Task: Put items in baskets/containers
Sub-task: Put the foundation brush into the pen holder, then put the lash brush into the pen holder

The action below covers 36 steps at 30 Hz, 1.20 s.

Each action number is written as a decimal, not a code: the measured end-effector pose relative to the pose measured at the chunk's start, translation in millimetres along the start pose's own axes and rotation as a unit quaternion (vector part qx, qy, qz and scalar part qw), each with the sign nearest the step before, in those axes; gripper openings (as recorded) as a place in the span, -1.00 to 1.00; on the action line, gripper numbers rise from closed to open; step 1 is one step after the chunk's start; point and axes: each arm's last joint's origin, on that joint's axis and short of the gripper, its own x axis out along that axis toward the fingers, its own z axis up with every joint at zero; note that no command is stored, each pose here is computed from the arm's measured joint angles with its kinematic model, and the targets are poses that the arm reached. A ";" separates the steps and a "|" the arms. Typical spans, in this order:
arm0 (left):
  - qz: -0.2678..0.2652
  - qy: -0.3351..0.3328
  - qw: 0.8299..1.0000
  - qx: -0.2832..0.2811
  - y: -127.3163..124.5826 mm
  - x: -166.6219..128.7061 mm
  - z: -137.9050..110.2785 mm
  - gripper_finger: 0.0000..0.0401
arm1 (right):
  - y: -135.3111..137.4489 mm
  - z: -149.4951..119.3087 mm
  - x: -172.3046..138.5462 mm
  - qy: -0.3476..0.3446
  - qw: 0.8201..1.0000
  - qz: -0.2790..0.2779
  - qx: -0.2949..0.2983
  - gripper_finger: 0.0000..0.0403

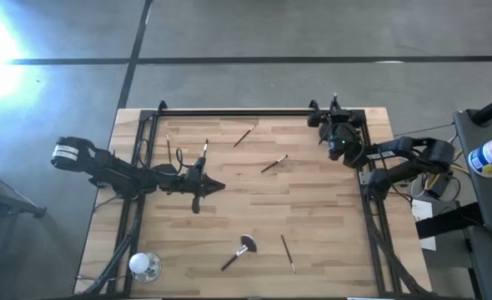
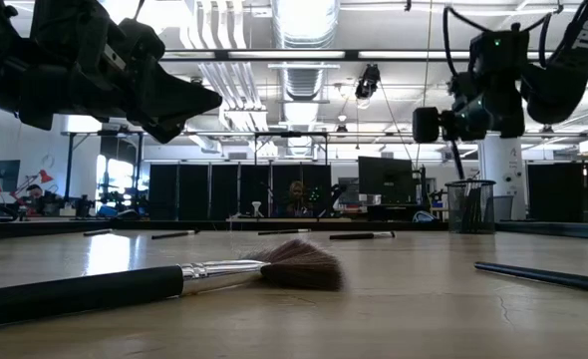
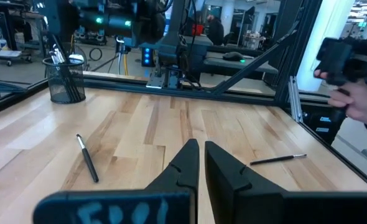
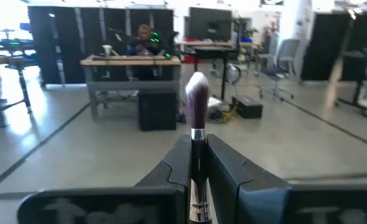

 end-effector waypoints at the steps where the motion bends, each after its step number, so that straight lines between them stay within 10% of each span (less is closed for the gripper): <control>1: 0.000 0.000 1.000 0.000 0.0 0.0 0.0 -0.91 | -2.7 -4.3 0.7 0.004 1.000 -0.004 0.003 -0.86; 27: 0.001 0.000 1.000 0.000 0.1 0.0 0.0 -0.91 | -7.2 -46.3 13.0 0.051 0.999 -0.014 0.006 -0.56; 36: 0.003 0.008 1.000 0.003 0.3 0.0 -1.6 -0.91 | -4.0 -38.8 3.8 0.044 0.999 0.009 0.001 -0.78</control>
